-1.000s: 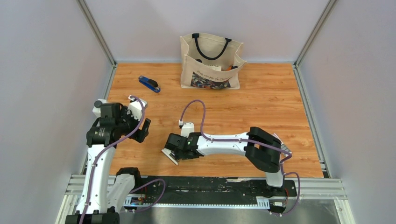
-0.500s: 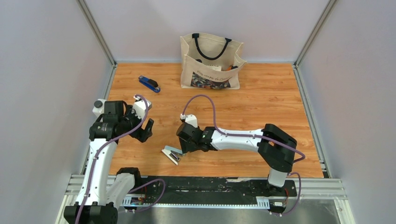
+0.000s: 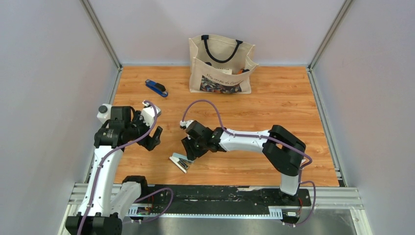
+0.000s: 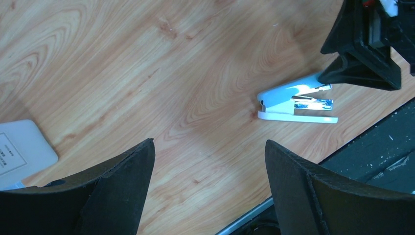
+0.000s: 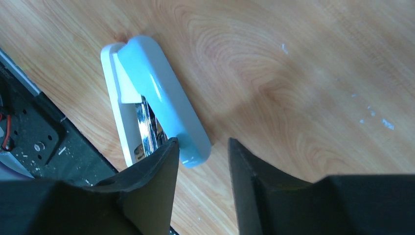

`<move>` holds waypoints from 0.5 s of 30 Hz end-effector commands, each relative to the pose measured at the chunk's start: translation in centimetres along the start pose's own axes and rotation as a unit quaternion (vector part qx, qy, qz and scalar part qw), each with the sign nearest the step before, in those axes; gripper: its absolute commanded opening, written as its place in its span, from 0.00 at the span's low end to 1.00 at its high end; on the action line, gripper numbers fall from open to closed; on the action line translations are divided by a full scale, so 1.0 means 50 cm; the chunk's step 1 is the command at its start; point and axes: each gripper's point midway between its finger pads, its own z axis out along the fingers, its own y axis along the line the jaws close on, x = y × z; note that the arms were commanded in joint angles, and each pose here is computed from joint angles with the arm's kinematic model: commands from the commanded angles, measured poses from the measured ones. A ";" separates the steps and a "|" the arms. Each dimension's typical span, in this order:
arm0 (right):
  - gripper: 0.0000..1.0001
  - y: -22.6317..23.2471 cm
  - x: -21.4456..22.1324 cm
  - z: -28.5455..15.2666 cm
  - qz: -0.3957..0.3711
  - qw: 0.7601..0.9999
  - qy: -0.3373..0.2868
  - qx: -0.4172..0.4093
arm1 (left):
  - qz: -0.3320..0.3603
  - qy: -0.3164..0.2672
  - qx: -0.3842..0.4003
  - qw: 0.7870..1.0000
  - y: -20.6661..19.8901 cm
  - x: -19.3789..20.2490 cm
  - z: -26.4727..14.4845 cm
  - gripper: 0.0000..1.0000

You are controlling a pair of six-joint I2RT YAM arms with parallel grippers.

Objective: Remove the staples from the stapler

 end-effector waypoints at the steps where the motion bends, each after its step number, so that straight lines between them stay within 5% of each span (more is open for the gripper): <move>1: 0.43 0.010 -0.010 0.021 -0.014 1.000 -0.001 -0.020 | 0.029 -0.019 0.009 0.999 -0.007 -0.031 -0.010 0.91; 6: 0.24 0.016 0.001 0.040 0.026 0.999 0.009 -0.029 | 0.036 -0.026 0.006 0.999 -0.010 -0.046 -0.017 0.91; 9: 0.23 0.012 0.006 0.045 0.047 0.998 0.015 -0.027 | 0.036 -0.031 0.004 0.999 -0.011 -0.054 -0.022 0.91; 15: 0.51 0.005 0.009 0.025 0.040 0.999 -0.001 -0.029 | 0.043 -0.036 0.004 0.998 -0.019 -0.059 -0.032 0.91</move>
